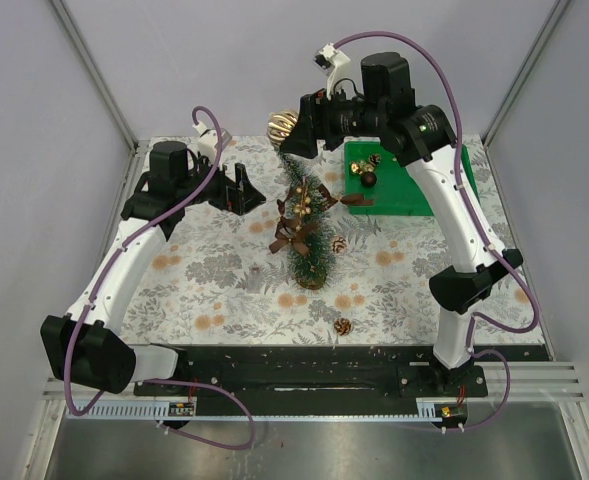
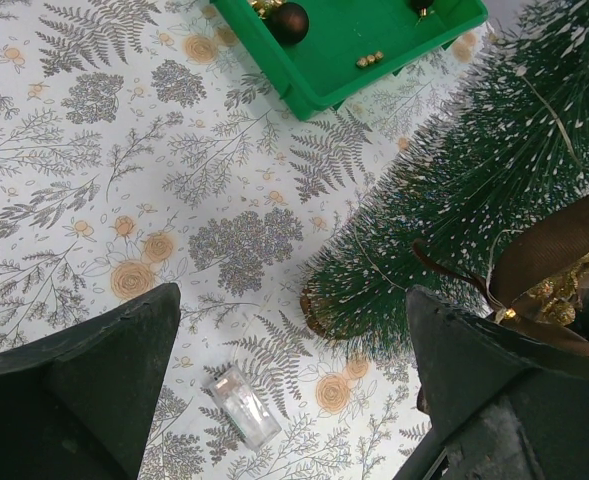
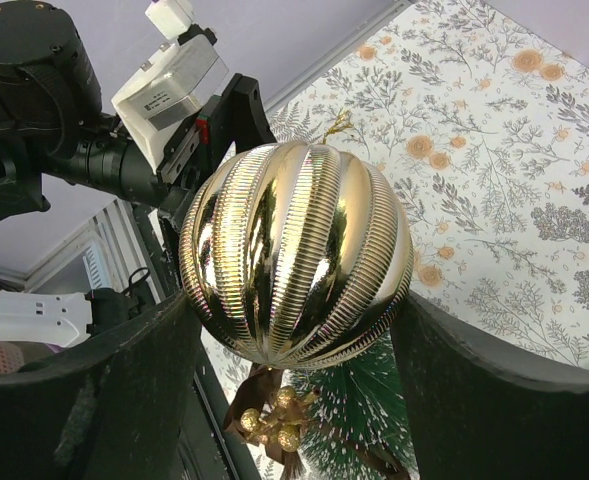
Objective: Decorate the small christmas tree
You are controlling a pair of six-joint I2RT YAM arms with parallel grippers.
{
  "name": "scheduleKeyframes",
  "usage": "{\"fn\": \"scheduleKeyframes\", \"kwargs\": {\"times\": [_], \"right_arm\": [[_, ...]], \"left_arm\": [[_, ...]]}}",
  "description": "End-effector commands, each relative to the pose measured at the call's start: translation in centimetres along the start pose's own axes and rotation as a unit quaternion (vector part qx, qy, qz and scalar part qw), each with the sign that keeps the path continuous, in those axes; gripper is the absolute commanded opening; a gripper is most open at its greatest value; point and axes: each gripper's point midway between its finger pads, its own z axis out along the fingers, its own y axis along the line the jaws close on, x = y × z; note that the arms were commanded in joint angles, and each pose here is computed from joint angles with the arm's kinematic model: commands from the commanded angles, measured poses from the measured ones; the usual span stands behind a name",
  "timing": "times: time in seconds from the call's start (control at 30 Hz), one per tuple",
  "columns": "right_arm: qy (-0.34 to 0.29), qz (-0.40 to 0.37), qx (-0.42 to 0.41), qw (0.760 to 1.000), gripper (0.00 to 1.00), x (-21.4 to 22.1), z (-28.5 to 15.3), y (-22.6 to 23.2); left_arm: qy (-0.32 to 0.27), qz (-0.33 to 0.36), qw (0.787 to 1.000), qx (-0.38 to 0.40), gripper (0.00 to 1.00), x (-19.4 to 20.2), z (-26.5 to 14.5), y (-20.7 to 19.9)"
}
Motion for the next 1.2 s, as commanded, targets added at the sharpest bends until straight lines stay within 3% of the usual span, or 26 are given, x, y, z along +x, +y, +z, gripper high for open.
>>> {"fn": "scheduleKeyframes", "kwargs": {"times": [0.0,0.5,1.17], "right_arm": [[-0.045,-0.038,-0.024,0.998,0.63,-2.7,-2.1,2.8],[-0.046,-0.036,-0.041,0.997,0.63,-2.7,-2.9,4.0],[-0.020,-0.014,-0.008,1.000,0.62,-1.3,-0.7,1.3]], "left_arm": [[-0.020,0.009,1.000,0.009,0.99,-1.0,0.0,-0.2],[-0.020,0.004,1.000,0.012,0.99,-0.9,0.1,-0.2],[-0.056,-0.032,0.998,0.003,0.99,-4.1,2.4,0.2]]}}
